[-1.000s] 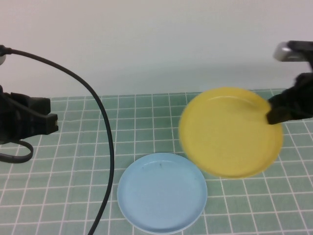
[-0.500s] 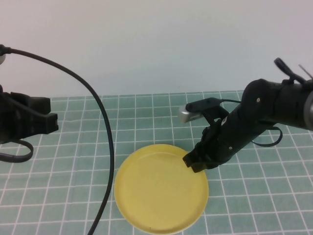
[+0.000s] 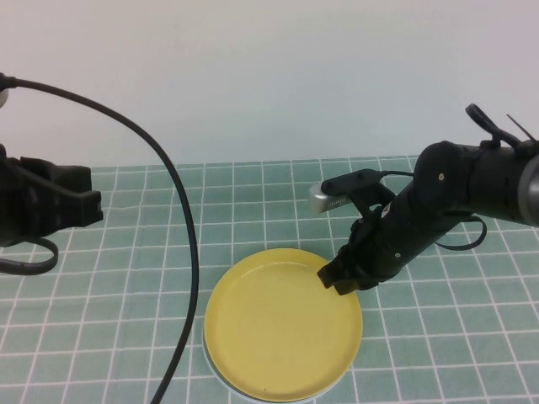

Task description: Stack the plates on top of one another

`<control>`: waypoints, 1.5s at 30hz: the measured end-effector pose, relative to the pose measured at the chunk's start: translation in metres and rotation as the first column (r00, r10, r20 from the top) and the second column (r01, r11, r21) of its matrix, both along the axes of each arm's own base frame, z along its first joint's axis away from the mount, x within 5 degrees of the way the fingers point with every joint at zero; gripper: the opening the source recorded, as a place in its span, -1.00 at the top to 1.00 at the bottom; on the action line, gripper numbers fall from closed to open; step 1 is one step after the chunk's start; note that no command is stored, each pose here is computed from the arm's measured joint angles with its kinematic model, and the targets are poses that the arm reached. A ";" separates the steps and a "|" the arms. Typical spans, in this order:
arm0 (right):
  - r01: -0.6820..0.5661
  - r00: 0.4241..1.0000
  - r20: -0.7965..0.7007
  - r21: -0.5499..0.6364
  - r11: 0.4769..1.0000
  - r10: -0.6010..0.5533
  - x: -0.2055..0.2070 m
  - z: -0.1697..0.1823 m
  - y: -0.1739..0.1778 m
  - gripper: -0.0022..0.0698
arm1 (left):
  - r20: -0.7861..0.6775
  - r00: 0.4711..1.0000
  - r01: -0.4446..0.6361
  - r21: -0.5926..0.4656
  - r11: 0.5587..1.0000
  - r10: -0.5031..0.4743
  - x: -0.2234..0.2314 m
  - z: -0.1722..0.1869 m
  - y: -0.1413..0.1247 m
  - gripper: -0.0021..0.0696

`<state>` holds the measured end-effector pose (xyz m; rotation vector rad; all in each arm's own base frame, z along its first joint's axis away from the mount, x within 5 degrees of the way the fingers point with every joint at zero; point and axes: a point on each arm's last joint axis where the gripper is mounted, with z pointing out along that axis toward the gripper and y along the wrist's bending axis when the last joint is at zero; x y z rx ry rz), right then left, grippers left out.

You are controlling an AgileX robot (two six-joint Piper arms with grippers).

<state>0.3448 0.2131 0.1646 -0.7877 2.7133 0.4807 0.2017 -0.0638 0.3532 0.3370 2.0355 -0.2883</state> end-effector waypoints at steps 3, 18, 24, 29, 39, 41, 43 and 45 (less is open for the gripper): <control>-0.003 1.000 0.002 -0.003 1.000 0.003 0.000 0.000 0.000 0.71 | 0.000 1.000 0.000 0.000 1.000 0.000 0.000 0.000 0.000 0.94; 0.049 0.994 0.096 0.010 0.999 -0.050 -0.007 0.049 -0.009 0.71 | 0.051 0.999 0.012 0.022 1.000 -0.013 -0.005 0.006 0.002 0.94; 0.064 0.976 0.207 0.051 0.997 -0.073 -0.034 0.121 -0.027 0.90 | 0.128 0.992 0.010 0.019 1.000 -0.013 -0.025 0.012 0.007 0.94; 0.069 0.950 0.298 0.078 0.995 -0.089 -0.072 0.181 -0.050 0.92 | 0.214 0.976 0.039 0.025 0.999 -0.044 -0.047 0.015 0.008 0.94; 0.070 0.899 0.428 0.062 0.996 -0.090 -0.156 0.222 -0.103 0.92 | 0.351 0.936 -0.022 -0.010 1.000 0.024 -0.091 0.018 0.028 0.94; 0.071 0.889 0.450 0.053 0.996 -0.087 -0.164 0.225 -0.109 0.93 | 0.397 0.915 -0.064 -0.022 0.998 0.068 -0.105 0.021 0.036 0.94; 0.074 0.873 0.480 0.043 0.996 -0.086 -0.170 0.230 -0.115 0.93 | 0.436 0.894 -0.099 -0.026 0.995 0.101 -0.117 0.021 0.042 0.94; 0.077 0.862 0.501 0.034 0.996 -0.084 -0.173 0.233 -0.118 0.93 | 0.474 0.872 -0.125 -0.024 0.992 0.121 -0.131 0.019 0.046 0.94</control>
